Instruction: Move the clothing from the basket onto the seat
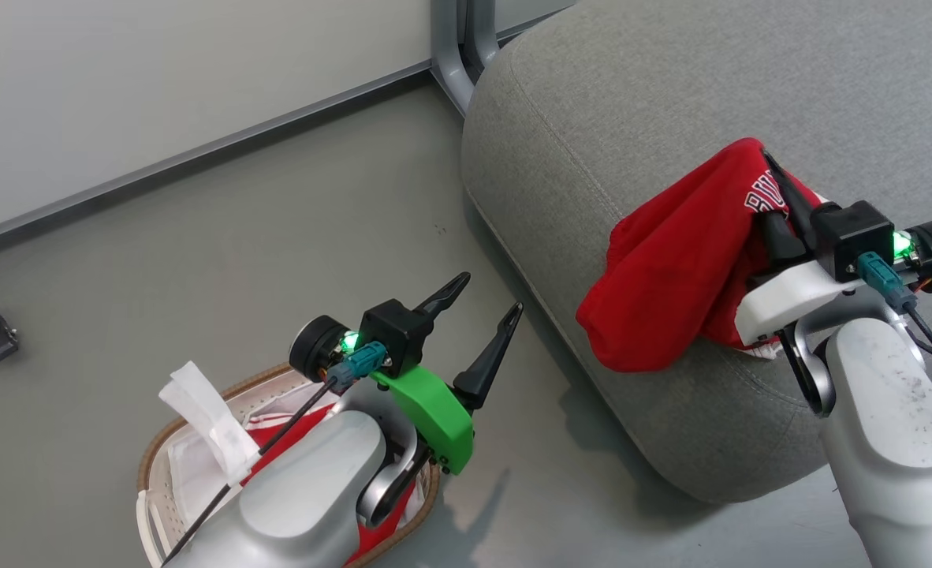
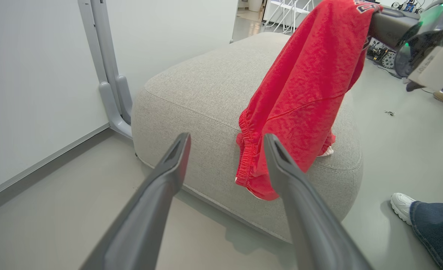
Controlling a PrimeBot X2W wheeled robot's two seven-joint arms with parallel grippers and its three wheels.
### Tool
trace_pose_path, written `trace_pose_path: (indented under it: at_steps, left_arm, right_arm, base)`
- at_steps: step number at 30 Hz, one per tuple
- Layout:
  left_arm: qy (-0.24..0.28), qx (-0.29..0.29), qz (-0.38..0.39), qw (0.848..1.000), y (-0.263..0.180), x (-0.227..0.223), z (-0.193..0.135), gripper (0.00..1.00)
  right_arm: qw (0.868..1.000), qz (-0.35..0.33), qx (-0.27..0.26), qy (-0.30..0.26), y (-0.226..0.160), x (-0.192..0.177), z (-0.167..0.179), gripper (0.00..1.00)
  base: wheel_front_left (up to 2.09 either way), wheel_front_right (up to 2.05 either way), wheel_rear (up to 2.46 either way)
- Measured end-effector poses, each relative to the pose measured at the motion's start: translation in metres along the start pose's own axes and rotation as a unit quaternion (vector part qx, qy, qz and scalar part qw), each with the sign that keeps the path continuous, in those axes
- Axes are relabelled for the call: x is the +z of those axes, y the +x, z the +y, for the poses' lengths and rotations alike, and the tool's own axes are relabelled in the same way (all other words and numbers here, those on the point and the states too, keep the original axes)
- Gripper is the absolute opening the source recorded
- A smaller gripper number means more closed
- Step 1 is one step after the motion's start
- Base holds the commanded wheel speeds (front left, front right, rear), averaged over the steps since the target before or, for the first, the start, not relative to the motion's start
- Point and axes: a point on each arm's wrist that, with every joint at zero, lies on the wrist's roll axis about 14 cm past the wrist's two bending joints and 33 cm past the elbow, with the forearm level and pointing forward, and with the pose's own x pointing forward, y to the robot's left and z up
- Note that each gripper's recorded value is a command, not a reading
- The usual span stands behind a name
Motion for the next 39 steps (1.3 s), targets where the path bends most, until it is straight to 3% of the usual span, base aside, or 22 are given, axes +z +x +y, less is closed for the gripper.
trace_pose_path:
  at_steps: [3, 10, 19, 23, 25, 30, 37, 39]
  left_arm:
    - [0.000, -0.001, 0.001, 1.000, 0.001, -0.004, 0.003, 1.00]
    - [0.011, 0.009, -0.019, 1.000, 0.002, 0.004, 0.020, 1.00]
    - [0.022, 0.016, -0.035, 0.999, 0.001, 0.002, 0.051, 1.00]
    - [0.020, 0.024, -0.039, 0.999, -0.003, -0.001, 0.063, 1.00]
    - [0.019, 0.033, -0.035, 0.999, -0.009, -0.008, 0.070, 1.00]
    - [0.010, 0.061, -0.022, 0.998, -0.022, -0.024, 0.091, 1.00]
    - [-0.017, 0.094, 0.007, 0.995, -0.039, -0.060, 0.116, 1.00]
    - [-0.024, 0.103, 0.018, 0.994, -0.045, -0.072, 0.123, 1.00]
  right_arm:
    - [1.000, 0.005, -0.003, -0.005, 0.009, -0.003, -0.005, 0.00]
    - [0.999, -0.022, -0.015, -0.045, 0.064, 0.031, -0.035, 0.00]
    - [0.988, -0.068, -0.081, -0.108, 0.147, 0.106, -0.106, 0.00]
    - [0.982, -0.065, -0.110, -0.137, 0.171, 0.116, -0.132, 0.00]
    - [0.979, -0.054, -0.111, -0.161, 0.184, 0.110, -0.133, 0.00]
    - [0.981, -0.016, -0.110, -0.156, 0.213, 0.070, -0.123, 0.00]
    - [0.987, 0.055, -0.092, -0.120, 0.239, -0.022, -0.088, 0.00]
    - [0.986, 0.097, -0.082, -0.109, 0.234, -0.067, -0.074, 0.00]
  base:
    - [0.00, 0.00, 0.00]
    - [0.00, 0.00, 0.00]
    - [0.00, 0.00, 0.00]
    - [0.00, 0.00, 0.00]
    - [0.00, 0.00, 0.00]
    - [0.00, 0.00, 0.00]
    - [0.00, 0.00, 0.00]
    - [0.00, 0.00, 0.00]
